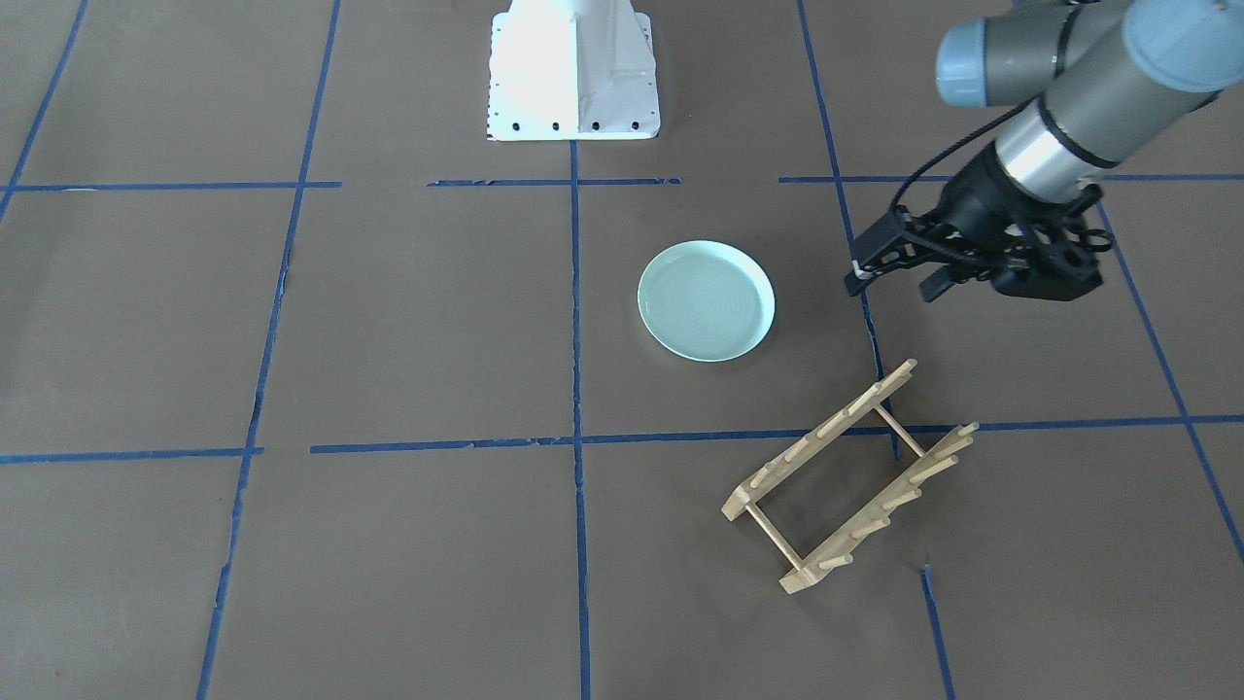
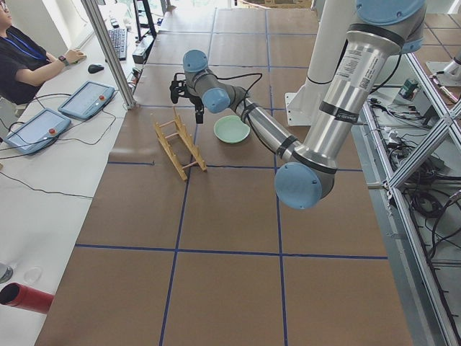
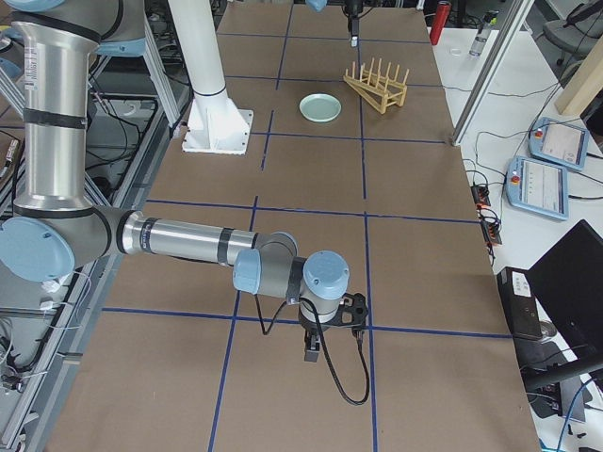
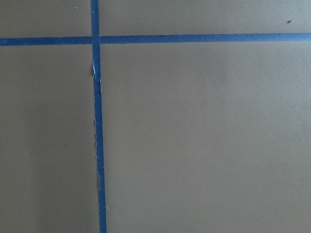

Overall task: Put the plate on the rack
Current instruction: 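Move the left gripper over the pale green plate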

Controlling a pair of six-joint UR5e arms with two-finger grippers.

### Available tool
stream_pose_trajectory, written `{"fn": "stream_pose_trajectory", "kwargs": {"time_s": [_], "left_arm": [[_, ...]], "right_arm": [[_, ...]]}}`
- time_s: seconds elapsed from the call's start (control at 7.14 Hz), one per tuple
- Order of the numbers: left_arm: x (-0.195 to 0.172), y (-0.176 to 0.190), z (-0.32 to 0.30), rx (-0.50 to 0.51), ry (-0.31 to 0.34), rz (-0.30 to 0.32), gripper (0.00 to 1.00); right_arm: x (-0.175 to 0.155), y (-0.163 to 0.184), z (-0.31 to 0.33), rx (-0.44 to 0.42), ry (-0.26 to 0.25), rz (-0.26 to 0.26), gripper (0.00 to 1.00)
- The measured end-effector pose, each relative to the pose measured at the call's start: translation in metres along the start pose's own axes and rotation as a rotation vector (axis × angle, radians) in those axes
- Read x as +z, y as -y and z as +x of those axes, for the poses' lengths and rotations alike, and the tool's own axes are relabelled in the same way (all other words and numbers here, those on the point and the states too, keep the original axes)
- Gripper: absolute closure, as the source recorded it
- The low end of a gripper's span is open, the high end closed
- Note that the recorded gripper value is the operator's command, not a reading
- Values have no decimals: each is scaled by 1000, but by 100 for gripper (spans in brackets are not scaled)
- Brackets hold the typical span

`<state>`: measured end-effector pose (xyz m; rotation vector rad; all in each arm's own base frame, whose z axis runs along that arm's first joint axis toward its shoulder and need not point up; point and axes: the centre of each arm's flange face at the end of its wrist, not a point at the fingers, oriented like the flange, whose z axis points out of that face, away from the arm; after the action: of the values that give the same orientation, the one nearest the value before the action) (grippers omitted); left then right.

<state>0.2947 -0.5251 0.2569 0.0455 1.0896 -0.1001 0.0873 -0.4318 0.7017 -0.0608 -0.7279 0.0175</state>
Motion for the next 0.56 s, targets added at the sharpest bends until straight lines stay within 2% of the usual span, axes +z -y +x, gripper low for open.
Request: {"fn": "stream_pose_trajectory", "kwargs": {"time_s": [0.14,0.28,0.56], "left_arm": [[28,-14,46,4,33,4,0],[52,-23,85,-3,97,9,1],[101,-33,137,-92,239,13,0]], "right_arm": [[0,0,0,0,0,0,0],[0,0,0,0,0,0,0],[0,0,0,1,0,1,0]]}}
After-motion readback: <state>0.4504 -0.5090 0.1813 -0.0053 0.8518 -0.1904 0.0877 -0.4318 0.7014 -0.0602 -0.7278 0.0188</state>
